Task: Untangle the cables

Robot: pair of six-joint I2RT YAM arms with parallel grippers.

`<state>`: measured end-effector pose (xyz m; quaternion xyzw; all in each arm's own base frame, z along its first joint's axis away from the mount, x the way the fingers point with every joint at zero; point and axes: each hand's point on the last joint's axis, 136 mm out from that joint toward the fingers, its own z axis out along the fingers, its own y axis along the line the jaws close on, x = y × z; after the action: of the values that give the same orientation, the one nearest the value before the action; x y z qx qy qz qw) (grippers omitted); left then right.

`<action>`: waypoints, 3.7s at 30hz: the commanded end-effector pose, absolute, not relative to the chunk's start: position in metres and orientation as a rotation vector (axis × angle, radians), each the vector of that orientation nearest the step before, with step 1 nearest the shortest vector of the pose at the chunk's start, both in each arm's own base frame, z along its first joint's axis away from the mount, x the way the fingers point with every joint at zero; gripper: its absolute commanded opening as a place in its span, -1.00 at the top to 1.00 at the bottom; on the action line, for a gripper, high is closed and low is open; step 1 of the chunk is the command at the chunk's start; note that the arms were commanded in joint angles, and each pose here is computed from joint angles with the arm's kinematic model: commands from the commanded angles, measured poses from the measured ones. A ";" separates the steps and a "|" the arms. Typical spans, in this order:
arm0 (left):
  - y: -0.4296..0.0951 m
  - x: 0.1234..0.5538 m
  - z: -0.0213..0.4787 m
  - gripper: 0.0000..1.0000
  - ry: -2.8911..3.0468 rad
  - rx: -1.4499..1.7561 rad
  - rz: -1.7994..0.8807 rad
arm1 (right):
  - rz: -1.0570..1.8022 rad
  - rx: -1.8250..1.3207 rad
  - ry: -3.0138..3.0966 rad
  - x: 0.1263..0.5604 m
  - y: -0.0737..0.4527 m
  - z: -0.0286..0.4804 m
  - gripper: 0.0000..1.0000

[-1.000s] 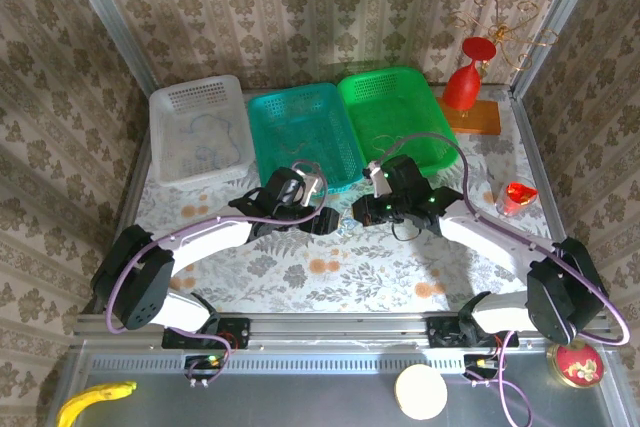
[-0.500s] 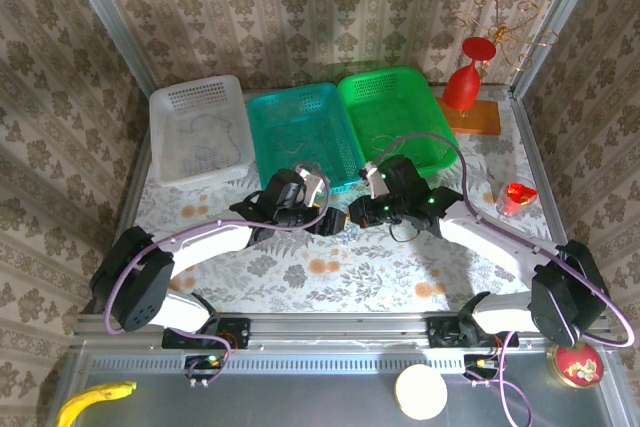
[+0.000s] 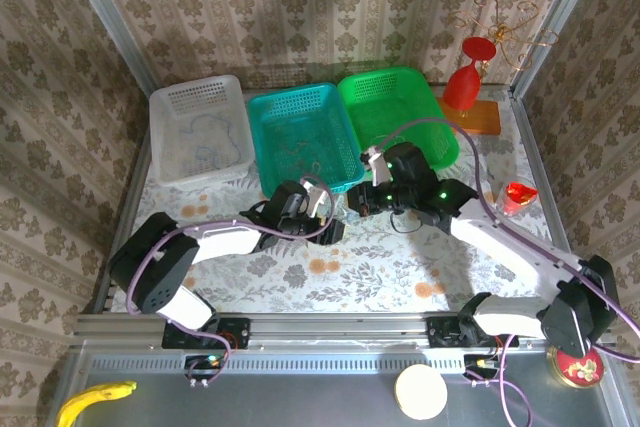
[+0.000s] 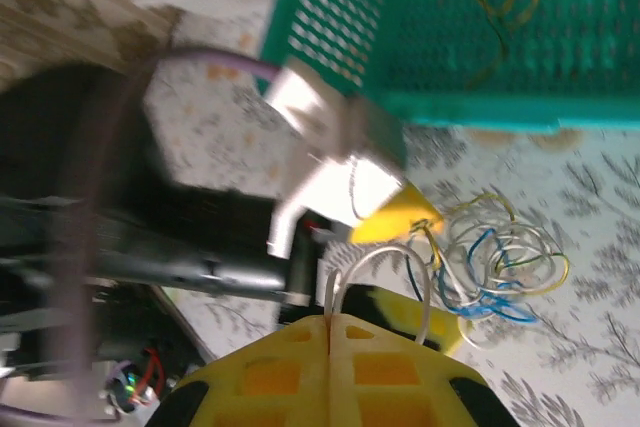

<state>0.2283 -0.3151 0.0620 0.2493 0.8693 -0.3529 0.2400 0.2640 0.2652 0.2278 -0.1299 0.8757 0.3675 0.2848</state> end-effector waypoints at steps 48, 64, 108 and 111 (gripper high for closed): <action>-0.315 0.232 0.148 -0.62 2.019 0.725 -1.098 | 1.123 -0.316 2.277 0.245 0.273 0.256 1.00; -0.334 0.239 0.120 0.09 2.021 0.726 -1.135 | 1.206 -0.312 2.149 0.239 0.277 0.311 1.00; -0.308 0.214 0.120 -0.21 2.058 0.641 -1.175 | 0.988 0.052 1.697 0.370 0.160 0.477 1.00; -0.307 0.214 0.136 -0.43 2.039 0.649 -1.164 | 0.942 0.081 1.735 0.389 0.156 0.454 1.00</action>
<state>0.2170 -0.3056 0.1226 0.2384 0.7880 -0.4498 0.3463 0.3690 0.1642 0.4717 0.0210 0.7234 0.4308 0.5392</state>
